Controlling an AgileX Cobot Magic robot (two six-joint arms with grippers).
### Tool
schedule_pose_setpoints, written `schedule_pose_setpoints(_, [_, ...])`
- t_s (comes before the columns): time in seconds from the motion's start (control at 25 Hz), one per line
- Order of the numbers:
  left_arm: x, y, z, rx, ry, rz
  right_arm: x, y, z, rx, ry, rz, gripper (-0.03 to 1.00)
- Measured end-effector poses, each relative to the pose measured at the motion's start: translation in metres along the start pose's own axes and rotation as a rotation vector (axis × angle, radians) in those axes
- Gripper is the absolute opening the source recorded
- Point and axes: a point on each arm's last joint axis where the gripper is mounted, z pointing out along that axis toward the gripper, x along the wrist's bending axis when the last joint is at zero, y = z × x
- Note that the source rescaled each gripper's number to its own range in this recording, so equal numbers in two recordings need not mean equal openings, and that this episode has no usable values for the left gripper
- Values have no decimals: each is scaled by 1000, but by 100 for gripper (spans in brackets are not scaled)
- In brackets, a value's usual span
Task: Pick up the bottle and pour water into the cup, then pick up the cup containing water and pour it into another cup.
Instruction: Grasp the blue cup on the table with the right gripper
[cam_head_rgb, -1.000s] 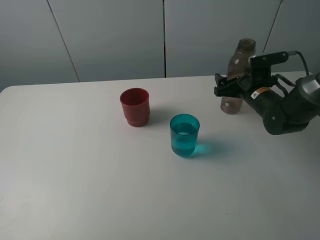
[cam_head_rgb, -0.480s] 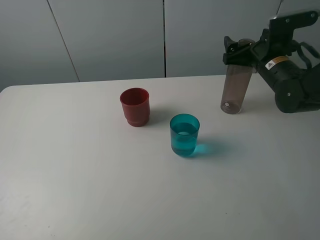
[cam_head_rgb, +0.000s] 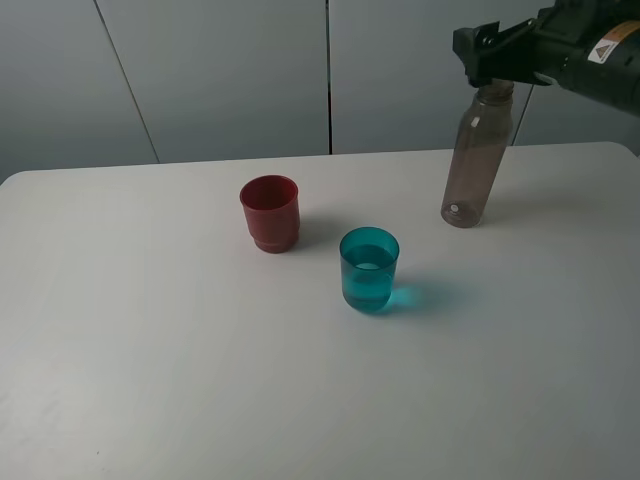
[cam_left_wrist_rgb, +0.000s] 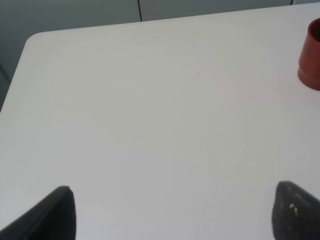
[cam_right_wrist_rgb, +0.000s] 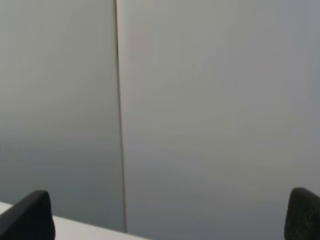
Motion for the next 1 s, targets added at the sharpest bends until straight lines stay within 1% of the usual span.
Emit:
schedule_pose_setpoints(0.04, [0, 0, 0, 0, 0, 0, 3, 3, -5, 31, 12, 21, 100])
schedule_pose_setpoints(0.12, [0, 0, 0, 0, 0, 0, 8, 5, -17, 78, 11, 78, 100])
schedule_pose_setpoints(0.16, [0, 0, 0, 0, 0, 0, 11, 4, -24, 95, 9, 84, 100])
schedule_pose_setpoints(0.28, [0, 0, 0, 0, 0, -2, 22, -10, -45, 136, 22, 83, 100])
schedule_pose_setpoints(0.4, [0, 0, 0, 0, 0, -2, 37, -36, -66, 171, 61, 76, 100])
schedule_pose_setpoints(0.48, [0, 0, 0, 0, 0, -2, 51, -49, -77, 154, 108, 72, 100])
schedule_pose_setpoints(0.64, [0, 0, 0, 0, 0, -2, 68, -76, -97, 145, 177, 49, 100])
schedule_pose_setpoints(0.76, [0, 0, 0, 0, 0, -2, 72, -89, -106, 160, 197, 39, 100])
schedule_pose_setpoints(0.88, [0, 0, 0, 0, 0, -2, 71, -101, -114, 191, 203, -5, 100])
schedule_pose_setpoints(1.0, [0, 0, 0, 0, 0, -2, 70, -115, -117, 251, 208, -54, 100])
